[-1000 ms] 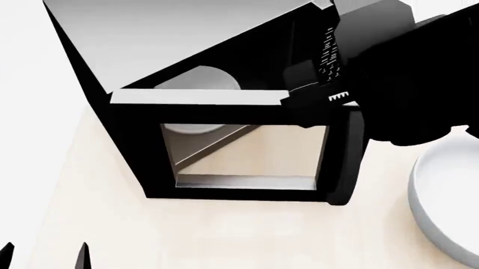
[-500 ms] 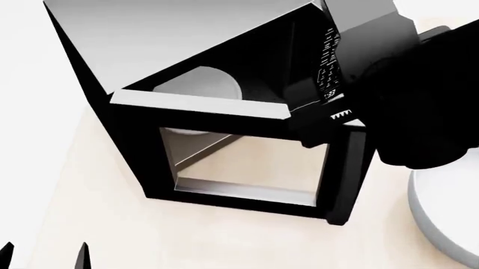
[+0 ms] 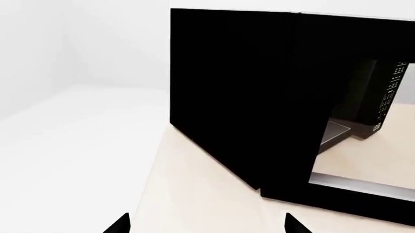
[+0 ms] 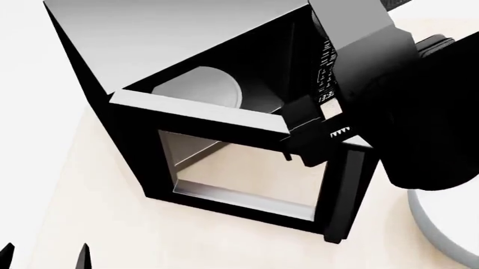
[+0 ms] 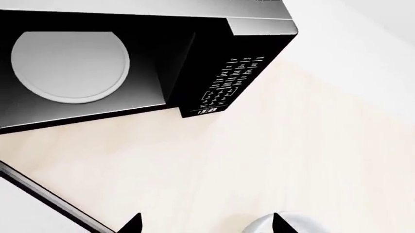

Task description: Open the microwave.

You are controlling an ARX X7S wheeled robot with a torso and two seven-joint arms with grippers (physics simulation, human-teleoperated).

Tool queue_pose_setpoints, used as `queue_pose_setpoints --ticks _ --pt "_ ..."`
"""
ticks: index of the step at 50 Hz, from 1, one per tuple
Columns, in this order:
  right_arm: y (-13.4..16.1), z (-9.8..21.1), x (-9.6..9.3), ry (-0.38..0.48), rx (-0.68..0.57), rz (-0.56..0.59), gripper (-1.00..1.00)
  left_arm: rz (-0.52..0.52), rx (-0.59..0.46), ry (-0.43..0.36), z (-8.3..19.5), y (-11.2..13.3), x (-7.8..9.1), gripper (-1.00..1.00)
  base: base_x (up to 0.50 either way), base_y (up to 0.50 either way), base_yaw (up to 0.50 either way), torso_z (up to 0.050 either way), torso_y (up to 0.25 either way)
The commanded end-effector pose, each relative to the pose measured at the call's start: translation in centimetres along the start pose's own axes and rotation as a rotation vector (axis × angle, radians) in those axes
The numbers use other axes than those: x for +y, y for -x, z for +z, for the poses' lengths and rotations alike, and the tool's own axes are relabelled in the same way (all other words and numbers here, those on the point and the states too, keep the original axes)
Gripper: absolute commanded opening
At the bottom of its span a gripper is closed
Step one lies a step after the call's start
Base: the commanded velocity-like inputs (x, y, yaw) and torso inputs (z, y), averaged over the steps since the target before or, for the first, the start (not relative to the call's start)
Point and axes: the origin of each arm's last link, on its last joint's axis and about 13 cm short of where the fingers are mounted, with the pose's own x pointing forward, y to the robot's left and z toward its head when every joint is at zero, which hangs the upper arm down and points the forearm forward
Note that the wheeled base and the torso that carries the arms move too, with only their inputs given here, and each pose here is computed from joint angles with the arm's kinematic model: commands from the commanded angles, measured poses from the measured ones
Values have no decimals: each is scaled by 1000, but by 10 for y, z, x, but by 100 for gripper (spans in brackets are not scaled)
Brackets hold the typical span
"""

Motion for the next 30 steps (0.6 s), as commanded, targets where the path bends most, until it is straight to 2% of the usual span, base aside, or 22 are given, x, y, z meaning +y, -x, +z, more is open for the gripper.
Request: queue_pose_setpoints --ticks 1,13,30 --pt "-5 -18 16 66 97 170 100 -1 -1 -1 1 1 0 100 0 0 0 -10 -10" --pt "1 -22 20 98 103 224 100 -1 -1 -1 1 0 0 100 0 0 0 -2 -5" --pt "17 -22 17 117 103 267 100 -2 0 1 0 0 1 100 0 0 1 -1 -5"
